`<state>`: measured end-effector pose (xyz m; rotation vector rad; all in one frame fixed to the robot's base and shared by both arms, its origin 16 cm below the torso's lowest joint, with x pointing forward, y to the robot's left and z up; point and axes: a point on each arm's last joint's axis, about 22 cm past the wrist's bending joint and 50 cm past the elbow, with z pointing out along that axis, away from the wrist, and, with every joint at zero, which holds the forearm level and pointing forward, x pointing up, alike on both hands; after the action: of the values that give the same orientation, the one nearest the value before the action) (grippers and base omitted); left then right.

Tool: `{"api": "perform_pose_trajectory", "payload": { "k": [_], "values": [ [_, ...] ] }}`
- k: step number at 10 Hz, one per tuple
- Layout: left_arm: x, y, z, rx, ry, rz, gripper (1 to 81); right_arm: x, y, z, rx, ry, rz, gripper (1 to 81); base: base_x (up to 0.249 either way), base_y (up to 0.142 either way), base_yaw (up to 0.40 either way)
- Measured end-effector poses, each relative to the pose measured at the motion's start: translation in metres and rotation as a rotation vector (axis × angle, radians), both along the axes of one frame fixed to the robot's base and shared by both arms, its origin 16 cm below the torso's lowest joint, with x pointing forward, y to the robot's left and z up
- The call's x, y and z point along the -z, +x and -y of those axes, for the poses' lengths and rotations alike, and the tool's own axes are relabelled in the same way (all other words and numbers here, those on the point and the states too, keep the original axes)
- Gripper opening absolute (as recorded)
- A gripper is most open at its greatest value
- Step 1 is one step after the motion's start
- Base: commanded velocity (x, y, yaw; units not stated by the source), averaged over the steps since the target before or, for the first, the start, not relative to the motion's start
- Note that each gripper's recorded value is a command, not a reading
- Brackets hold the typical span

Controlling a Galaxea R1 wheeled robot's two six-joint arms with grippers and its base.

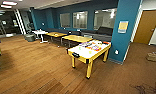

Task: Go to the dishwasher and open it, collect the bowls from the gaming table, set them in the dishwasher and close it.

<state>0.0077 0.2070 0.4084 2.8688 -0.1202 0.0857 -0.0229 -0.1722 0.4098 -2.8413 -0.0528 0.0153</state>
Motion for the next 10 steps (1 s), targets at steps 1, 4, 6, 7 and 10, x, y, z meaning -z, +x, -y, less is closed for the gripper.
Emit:
{"api": "perform_pose_trajectory", "payload": {
  "k": [1,4,6,7,10],
  "values": [
    [0.0,0.0,-0.0004,0.0,0.0,0.0,81.1,0.0,-0.0004,-0.0002,0.0,0.0,-0.001,81.1,0.0,0.0,-0.398],
    [0.0,0.0023,-0.0008,0.0,0.001,0.002,81.1,0.0,-0.0006,-0.0001,0.0,0.0,-0.001,81.1,0.0,0.0,-0.354],
    [0.0,0.0043,-0.0007,0.0,0.001,0.005,81.1,0.0,0.0001,-0.0004,0.0,0.001,0.0,81.1,0.0,0.0,-0.155],
    [0.0,0.0039,-0.0003,0.0,0.0,0.004,81.1,0.0,-0.0001,-0.0004,0.0,0.001,-0.001,81.1,0.0,0.0,0.0],
    [-0.0001,0.0036,0.0006,0.0,-0.001,0.004,81.1,-0.0001,0.0005,-0.0007,0.0,0.001,0.0,81.1,0.0,0.0,0.0]
  ]
}}
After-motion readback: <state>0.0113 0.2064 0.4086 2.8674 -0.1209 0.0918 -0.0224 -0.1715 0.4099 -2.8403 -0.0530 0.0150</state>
